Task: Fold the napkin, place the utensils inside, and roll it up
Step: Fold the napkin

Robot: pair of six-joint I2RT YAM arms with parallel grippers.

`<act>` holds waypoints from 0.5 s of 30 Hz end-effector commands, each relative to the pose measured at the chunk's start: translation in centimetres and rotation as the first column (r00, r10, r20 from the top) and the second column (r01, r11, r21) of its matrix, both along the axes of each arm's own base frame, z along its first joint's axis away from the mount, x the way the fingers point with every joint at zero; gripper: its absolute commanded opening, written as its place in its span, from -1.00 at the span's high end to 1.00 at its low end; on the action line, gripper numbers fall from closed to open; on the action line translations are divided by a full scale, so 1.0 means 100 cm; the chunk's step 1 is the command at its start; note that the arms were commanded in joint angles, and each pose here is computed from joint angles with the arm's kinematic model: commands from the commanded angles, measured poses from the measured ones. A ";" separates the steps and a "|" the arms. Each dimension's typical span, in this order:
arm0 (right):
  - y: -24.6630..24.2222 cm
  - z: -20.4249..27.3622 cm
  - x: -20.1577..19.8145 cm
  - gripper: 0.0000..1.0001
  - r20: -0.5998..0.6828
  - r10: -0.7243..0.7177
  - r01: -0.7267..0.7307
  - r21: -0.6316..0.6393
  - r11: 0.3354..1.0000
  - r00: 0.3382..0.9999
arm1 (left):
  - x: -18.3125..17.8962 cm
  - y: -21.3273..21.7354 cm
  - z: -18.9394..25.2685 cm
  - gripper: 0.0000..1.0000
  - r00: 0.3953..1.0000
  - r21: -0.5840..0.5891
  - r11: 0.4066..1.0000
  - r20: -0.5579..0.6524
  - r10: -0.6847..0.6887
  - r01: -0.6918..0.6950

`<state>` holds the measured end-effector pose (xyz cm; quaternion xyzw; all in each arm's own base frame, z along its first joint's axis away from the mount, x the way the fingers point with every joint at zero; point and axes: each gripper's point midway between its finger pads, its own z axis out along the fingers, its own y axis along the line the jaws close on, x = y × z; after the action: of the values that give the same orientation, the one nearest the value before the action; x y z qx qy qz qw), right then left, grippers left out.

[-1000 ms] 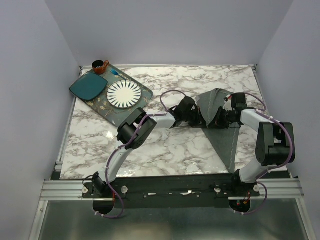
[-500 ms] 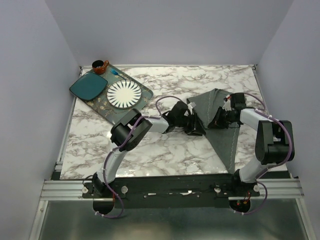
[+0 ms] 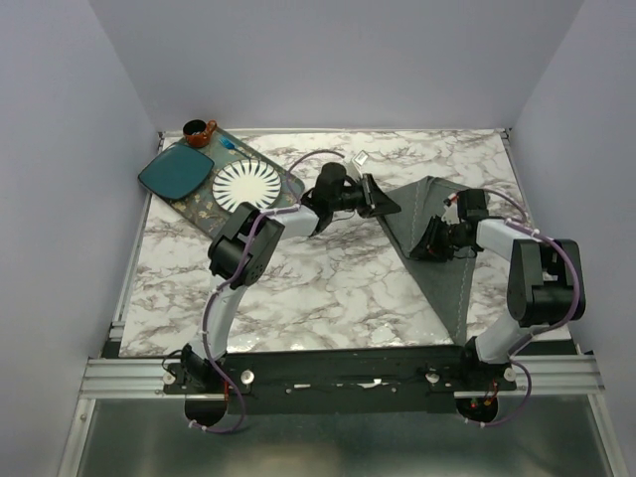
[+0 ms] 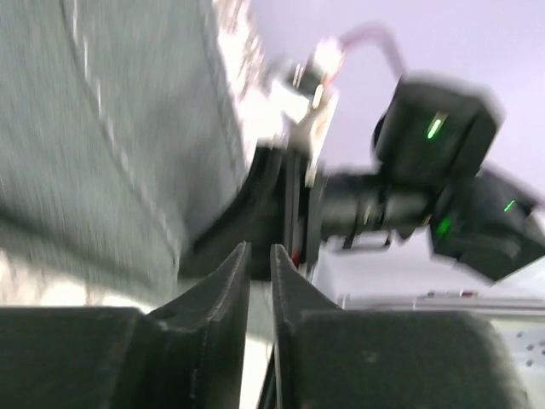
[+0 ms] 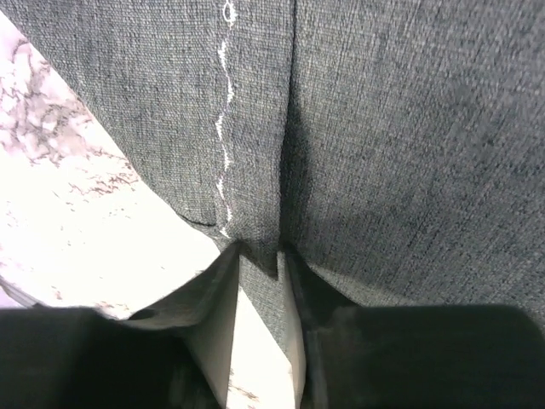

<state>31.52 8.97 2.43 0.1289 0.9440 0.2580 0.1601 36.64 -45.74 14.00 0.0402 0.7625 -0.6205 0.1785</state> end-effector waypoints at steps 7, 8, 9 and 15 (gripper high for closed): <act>-0.016 0.046 0.006 -0.18 0.112 -0.002 0.014 -0.108 0.994 0.994 | 0.082 -0.010 0.010 0.74 0.994 -0.129 0.989 0.067 0.086 -0.077; -0.014 0.049 0.009 -0.20 0.125 0.002 0.010 -0.096 0.995 0.992 | 0.085 -0.011 0.010 0.75 0.993 -0.134 0.988 0.075 0.088 -0.077; -0.010 0.048 0.011 -0.19 0.118 0.001 0.008 -0.071 0.997 0.993 | 0.087 -0.011 0.003 0.76 0.993 -0.121 0.989 0.067 0.093 -0.084; 0.015 0.041 0.029 0.17 0.116 0.018 -0.027 0.081 0.996 0.993 | 0.093 -0.016 -0.024 0.78 0.994 -0.043 0.996 0.063 0.087 -0.084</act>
<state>33.45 8.94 7.31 0.1081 0.9317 0.2652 0.2236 45.50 -46.86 13.87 0.0170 0.7237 -0.6500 0.2312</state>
